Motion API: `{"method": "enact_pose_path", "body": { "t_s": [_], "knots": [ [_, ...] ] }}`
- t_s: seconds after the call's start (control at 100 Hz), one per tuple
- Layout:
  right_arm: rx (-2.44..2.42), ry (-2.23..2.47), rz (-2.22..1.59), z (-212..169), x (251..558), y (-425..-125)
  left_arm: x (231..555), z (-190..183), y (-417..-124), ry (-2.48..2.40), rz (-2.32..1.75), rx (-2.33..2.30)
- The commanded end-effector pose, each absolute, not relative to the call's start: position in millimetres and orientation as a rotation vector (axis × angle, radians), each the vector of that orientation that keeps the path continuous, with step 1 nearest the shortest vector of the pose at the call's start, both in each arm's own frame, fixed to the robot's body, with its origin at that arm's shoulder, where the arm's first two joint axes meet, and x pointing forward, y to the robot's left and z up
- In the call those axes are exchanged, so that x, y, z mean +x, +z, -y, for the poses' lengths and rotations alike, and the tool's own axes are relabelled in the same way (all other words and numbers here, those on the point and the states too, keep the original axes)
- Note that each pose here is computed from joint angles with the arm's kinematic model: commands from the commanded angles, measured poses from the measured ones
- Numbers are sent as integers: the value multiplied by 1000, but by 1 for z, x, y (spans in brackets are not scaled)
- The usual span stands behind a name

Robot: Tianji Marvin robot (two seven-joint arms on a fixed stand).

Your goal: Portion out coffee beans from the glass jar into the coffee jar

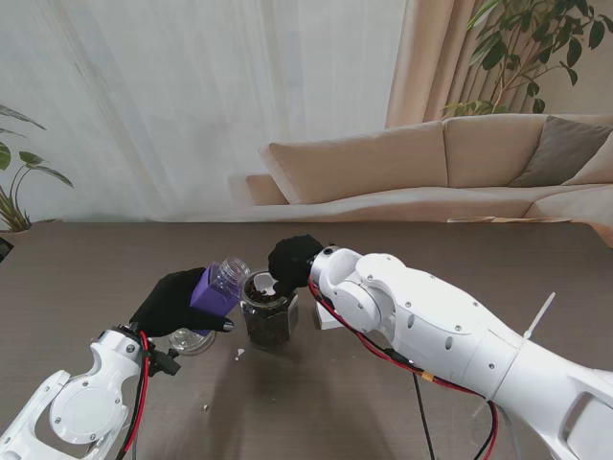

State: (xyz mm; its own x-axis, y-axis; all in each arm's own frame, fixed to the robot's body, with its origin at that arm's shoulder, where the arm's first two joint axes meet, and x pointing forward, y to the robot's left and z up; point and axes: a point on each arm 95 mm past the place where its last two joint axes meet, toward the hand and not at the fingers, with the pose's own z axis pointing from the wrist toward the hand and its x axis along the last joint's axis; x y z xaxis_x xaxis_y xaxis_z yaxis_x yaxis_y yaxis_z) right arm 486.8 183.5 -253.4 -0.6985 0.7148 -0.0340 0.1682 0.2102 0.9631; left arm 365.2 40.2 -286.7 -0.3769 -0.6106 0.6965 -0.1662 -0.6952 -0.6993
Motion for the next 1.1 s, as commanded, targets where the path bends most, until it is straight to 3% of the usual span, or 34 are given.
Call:
{"method": "enact_pose_path", "body": {
  "t_s": [0.0, 1.09],
  "knots": [
    [836, 1499, -2029, -188, 483, -256, 364, -38, -289, -2151, -1053, -1560],
    [1018, 1499, -1933, -193, 492, -251, 364, -40, -290, -2142, -1053, -1566]
  ]
}}
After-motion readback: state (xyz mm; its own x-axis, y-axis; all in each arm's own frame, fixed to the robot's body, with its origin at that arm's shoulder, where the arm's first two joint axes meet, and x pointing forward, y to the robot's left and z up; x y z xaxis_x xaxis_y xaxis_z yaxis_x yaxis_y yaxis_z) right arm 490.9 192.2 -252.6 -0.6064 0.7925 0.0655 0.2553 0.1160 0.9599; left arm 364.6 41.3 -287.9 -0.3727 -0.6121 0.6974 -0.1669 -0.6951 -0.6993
